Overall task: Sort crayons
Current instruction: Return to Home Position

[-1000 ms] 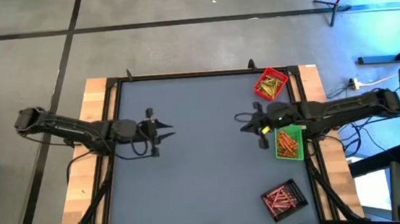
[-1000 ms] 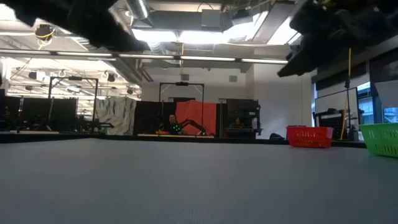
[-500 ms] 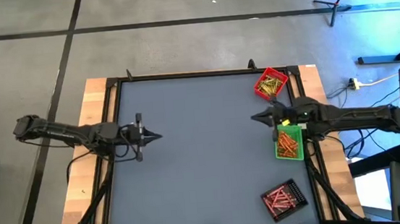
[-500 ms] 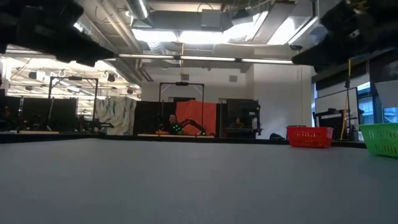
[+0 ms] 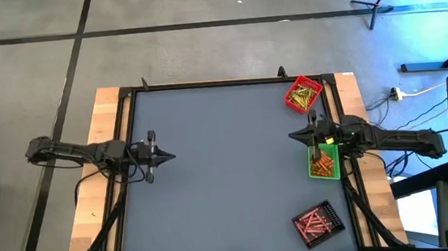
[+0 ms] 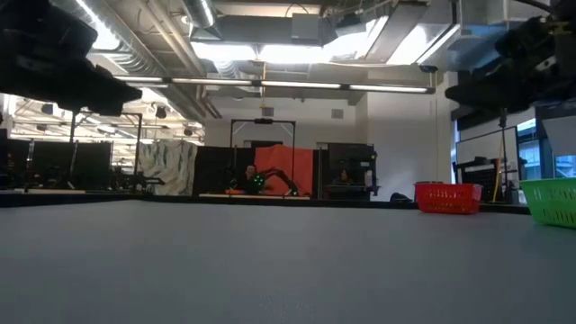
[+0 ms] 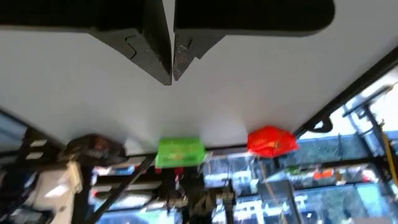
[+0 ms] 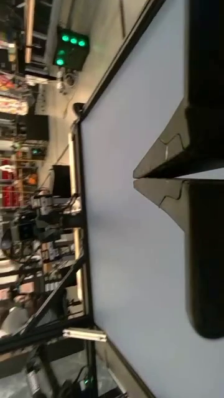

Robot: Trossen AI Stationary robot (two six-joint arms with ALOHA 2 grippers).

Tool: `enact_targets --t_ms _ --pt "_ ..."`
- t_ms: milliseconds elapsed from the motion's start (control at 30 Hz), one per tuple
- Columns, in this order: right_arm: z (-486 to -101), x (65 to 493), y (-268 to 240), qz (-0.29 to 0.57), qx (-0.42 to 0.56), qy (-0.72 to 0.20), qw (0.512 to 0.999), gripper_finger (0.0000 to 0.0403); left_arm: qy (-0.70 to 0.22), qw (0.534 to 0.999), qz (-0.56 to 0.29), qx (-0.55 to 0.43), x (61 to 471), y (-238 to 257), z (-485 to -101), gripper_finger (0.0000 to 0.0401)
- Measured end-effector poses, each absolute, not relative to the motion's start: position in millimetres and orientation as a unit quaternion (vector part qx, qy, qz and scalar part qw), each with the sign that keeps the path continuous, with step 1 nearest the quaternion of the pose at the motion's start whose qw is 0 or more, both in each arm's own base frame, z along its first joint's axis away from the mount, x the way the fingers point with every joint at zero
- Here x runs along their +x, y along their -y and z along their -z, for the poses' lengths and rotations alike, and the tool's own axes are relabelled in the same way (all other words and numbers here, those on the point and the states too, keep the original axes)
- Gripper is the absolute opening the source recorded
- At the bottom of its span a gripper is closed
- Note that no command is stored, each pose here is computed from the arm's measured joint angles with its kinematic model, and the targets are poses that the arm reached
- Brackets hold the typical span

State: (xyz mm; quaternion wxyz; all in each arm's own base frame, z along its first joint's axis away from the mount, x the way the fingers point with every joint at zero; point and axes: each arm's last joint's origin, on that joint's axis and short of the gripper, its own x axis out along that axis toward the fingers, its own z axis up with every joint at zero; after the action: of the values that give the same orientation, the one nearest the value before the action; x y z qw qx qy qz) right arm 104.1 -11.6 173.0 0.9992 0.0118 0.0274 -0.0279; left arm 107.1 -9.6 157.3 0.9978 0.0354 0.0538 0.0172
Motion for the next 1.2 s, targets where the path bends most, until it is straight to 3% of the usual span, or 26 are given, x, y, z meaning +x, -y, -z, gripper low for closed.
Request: enact_targets --t_ms 200,467,1200 --pt "-168.7 96.9 10.7 0.030 0.021 0.018 0.999 0.0005 -0.025 0.999 -0.004 0.042 102.2 10.5 -161.9 0.0001" --pt "-166.7 97.6 11.8 0.047 0.026 0.007 0.999 0.0005 0.004 0.998 -0.034 0.044 98.9 5.3 -167.0 0.0002" --pt "-166.7 97.6 11.8 0.047 0.050 0.008 0.998 0.0005 -0.023 0.998 -0.039 0.033 102.2 2.4 -162.5 0.0002"
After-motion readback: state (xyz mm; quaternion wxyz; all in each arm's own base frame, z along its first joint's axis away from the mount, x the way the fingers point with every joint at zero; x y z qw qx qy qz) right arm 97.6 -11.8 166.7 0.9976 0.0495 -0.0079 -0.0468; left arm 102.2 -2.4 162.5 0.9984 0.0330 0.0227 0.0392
